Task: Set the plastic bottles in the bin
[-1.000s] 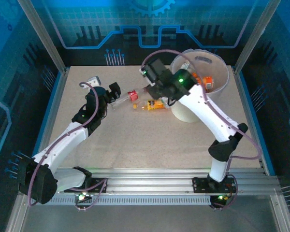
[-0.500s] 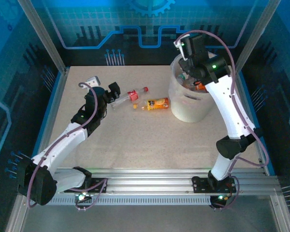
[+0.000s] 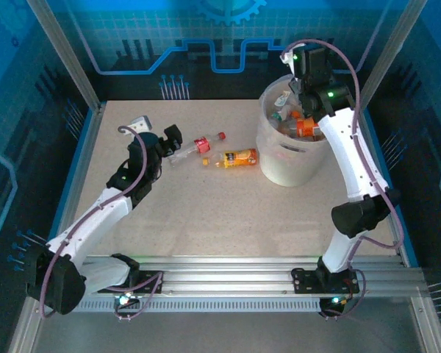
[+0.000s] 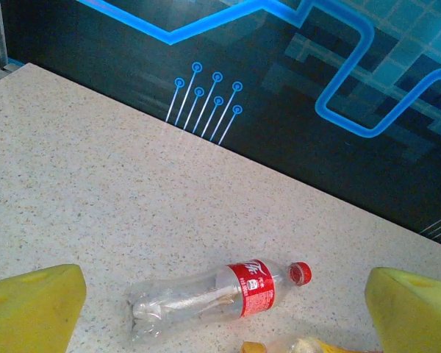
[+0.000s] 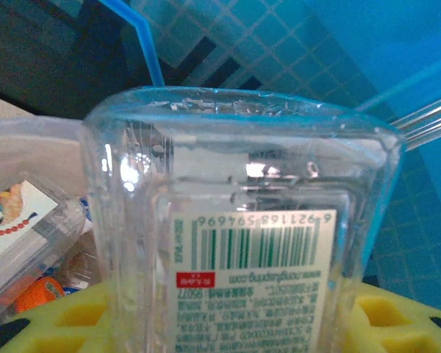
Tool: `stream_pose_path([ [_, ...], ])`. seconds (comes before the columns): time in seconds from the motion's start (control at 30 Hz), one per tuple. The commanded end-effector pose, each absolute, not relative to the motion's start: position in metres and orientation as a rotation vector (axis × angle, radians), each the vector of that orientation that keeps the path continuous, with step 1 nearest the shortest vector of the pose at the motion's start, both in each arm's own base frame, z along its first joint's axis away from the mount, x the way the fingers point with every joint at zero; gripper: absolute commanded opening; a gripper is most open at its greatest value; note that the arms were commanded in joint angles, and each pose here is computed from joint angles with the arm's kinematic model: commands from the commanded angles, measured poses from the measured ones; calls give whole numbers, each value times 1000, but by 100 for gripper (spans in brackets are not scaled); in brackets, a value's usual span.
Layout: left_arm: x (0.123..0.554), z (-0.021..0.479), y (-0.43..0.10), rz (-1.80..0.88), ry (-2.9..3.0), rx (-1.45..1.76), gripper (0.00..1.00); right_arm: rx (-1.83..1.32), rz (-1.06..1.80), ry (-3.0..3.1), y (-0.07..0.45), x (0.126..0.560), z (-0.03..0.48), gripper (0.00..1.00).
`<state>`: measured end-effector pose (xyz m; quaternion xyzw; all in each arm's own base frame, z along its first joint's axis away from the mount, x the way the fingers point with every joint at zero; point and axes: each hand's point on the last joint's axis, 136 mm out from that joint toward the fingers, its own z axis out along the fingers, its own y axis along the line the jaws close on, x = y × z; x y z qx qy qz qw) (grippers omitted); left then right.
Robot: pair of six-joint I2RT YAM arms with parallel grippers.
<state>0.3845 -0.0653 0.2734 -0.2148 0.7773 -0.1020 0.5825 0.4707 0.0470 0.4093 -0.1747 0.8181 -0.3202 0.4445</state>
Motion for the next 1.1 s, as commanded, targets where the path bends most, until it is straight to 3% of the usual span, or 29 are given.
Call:
stream_pose_path([
  [0.0,381,281,-60,-227,1792,-501,99,-414,-784,1960,43,469,427,30],
  [0.4,382,282,-62,-235,1793,-491,99,-382,-803,1939,30,451,405,29],
  [1.07,379,281,-61,-236,1795,-490,99,-440,-922,2000,13,465,363,34],
])
